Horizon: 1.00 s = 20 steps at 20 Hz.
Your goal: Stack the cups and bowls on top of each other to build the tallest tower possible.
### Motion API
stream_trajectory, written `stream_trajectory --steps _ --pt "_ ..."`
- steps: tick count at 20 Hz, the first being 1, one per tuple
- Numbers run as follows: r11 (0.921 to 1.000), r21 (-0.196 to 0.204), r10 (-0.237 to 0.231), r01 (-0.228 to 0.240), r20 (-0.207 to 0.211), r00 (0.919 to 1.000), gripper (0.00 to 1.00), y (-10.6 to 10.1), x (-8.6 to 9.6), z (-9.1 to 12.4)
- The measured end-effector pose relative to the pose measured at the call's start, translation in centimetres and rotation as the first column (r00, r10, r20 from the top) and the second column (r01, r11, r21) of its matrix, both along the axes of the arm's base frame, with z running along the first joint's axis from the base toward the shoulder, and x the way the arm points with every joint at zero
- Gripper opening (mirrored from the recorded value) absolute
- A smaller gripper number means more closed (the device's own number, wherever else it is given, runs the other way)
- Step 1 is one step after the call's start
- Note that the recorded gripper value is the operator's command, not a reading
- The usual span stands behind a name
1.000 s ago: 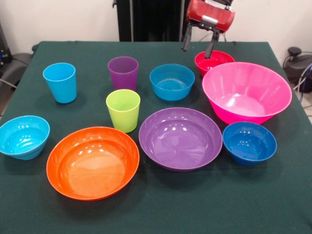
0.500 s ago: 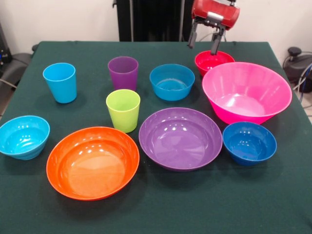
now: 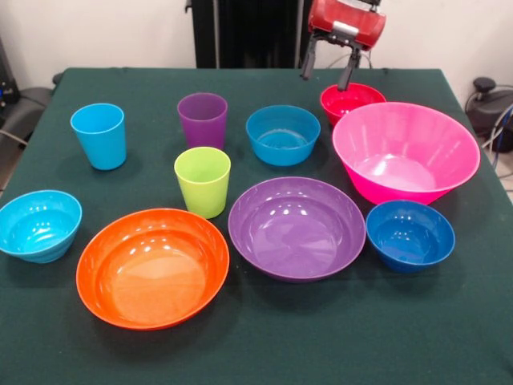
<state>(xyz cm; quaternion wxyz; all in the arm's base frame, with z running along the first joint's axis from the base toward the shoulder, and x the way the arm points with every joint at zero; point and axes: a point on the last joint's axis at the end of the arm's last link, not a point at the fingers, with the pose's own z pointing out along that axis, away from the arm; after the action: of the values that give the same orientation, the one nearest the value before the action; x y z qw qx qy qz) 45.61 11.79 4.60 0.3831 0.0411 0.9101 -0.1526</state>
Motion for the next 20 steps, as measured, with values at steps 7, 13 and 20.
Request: stream_trajectory --steps 7,13,20 --pt "0.9999 0.005 -0.013 0.013 -0.013 0.9998 1.0 -0.4 -0.1 -0.6" --pt "0.9999 -0.001 -0.01 0.01 -0.048 0.9988 1.0 -0.5 -1.1 -2.2" --pt "0.9998 -0.019 0.009 -0.011 -0.094 0.9956 1.0 -0.1 -2.7 -4.1"
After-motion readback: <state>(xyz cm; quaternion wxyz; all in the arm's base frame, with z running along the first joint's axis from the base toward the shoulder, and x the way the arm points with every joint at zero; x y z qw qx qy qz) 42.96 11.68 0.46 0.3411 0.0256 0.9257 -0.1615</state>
